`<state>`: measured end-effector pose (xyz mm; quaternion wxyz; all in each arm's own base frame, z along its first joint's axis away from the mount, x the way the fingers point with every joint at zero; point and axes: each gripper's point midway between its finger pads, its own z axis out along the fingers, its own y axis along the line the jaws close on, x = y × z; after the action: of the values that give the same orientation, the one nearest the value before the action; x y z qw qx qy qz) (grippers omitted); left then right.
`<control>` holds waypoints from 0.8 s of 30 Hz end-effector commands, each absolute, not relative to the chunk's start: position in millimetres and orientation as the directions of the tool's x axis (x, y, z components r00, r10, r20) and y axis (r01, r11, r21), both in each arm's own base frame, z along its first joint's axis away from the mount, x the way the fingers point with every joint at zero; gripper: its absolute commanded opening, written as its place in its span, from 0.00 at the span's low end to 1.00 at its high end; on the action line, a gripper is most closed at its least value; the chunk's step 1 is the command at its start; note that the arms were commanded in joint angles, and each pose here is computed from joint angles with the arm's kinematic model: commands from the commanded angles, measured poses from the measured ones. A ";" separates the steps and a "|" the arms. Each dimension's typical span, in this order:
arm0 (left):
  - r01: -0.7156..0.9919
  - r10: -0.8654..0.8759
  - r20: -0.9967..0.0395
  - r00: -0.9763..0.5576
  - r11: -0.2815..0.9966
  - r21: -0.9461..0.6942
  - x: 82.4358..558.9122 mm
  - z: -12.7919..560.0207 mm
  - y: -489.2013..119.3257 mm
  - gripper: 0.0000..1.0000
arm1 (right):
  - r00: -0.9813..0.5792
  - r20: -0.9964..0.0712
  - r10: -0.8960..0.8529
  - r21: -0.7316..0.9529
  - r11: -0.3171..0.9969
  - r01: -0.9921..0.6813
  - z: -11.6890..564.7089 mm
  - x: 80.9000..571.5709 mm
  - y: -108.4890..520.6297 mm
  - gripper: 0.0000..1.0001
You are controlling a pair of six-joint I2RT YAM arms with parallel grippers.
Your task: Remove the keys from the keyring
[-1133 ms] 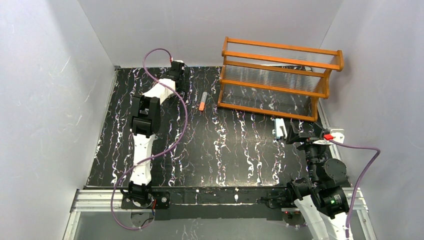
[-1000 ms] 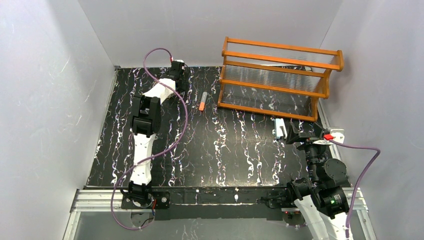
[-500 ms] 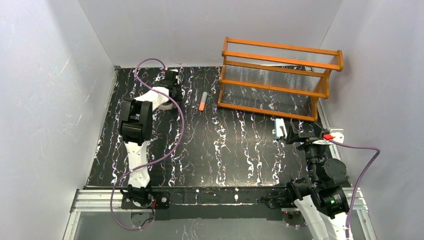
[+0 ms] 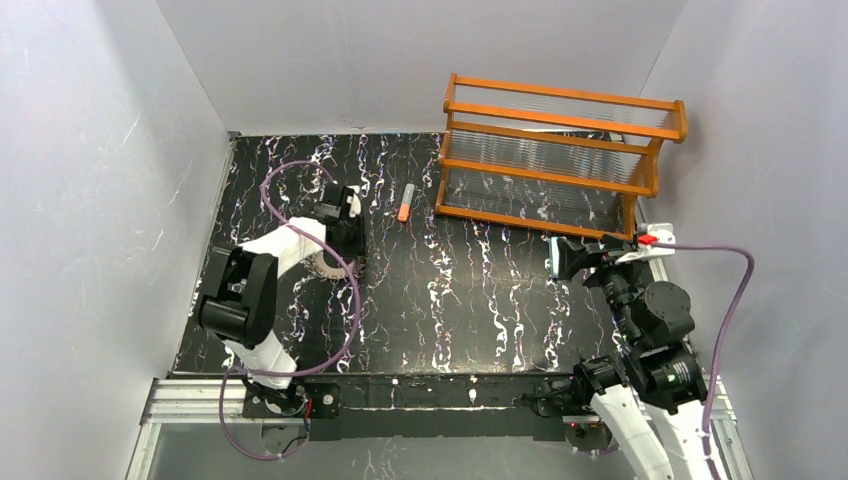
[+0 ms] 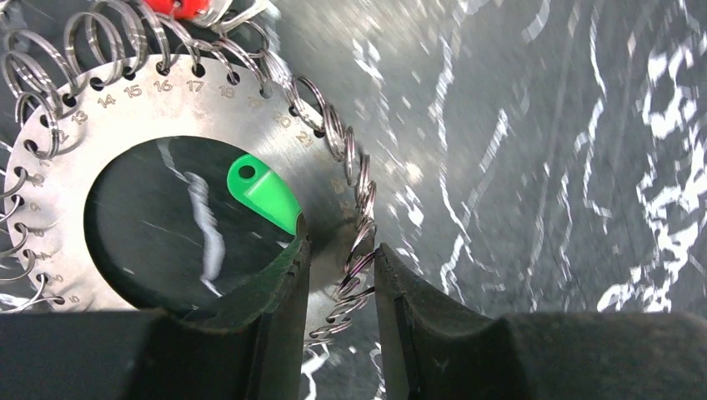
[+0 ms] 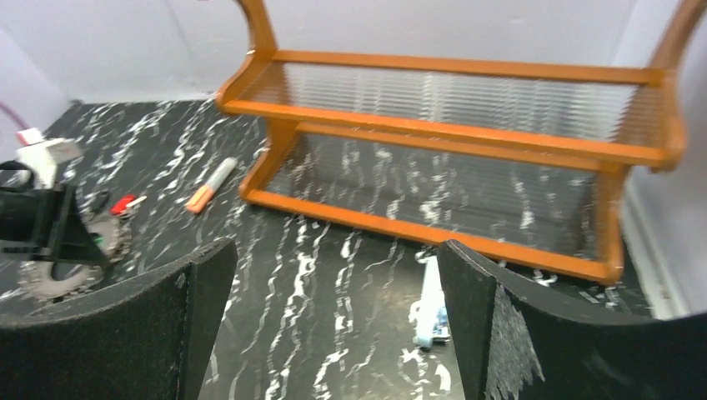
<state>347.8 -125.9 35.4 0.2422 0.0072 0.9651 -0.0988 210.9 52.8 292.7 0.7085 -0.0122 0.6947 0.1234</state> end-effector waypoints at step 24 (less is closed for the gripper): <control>0.714 0.410 -0.665 -0.624 0.645 -0.273 183.5 76.7 -318.8 0.20 | -0.649 -0.692 0.316 0.661 0.638 -0.395 180.0 219.4 182.2 0.99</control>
<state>186.0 -302.5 54.9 0.2484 0.3021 0.8887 -0.2391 213.7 167.8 159.9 0.4040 -0.0230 0.8329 0.3775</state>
